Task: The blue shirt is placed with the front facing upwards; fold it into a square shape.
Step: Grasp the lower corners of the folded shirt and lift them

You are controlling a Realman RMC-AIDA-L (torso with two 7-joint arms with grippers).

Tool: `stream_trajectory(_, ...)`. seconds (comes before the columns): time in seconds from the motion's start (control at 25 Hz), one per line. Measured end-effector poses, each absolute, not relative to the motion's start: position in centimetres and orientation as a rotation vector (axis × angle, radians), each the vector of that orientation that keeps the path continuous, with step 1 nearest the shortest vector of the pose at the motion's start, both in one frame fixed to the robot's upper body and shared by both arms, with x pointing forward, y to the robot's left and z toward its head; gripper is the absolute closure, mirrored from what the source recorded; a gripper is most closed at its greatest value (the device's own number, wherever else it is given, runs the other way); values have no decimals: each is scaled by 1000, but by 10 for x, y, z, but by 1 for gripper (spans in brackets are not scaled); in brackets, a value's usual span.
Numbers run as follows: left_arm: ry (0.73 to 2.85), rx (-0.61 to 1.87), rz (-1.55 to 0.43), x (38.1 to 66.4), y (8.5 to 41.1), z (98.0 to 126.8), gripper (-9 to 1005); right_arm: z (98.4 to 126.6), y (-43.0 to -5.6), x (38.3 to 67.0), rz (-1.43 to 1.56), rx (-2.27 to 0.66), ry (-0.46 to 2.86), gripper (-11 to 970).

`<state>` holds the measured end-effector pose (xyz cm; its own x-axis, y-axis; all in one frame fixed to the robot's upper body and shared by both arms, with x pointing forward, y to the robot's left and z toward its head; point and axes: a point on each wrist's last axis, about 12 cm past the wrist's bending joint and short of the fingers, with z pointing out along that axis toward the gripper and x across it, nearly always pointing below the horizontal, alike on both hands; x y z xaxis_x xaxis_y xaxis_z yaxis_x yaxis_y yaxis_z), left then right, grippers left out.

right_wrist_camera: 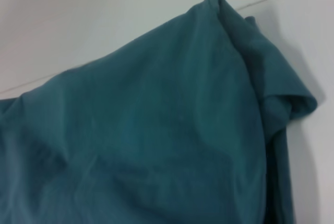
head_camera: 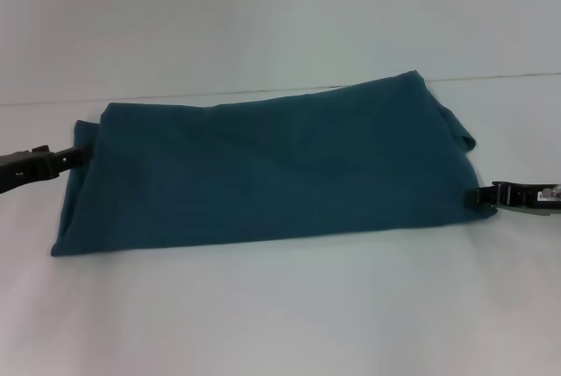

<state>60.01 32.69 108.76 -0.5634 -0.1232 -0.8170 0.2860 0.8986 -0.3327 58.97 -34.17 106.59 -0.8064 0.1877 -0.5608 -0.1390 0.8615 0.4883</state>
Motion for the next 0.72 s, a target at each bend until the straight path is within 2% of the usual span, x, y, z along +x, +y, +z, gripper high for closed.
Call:
stream_trajectory(0.36,2111,123,-547,598,326,1085,182,1065,-345,588,684,33,2411,902)
stream_trajectory(0.56,2127,128,-536,596,326,1082,182,1066,-347,587,680,28,2404,948)
stream_trajectory(0.72,2153,139,-517,592,328,1077,182,1066,-347,586,686,9,2403,943)
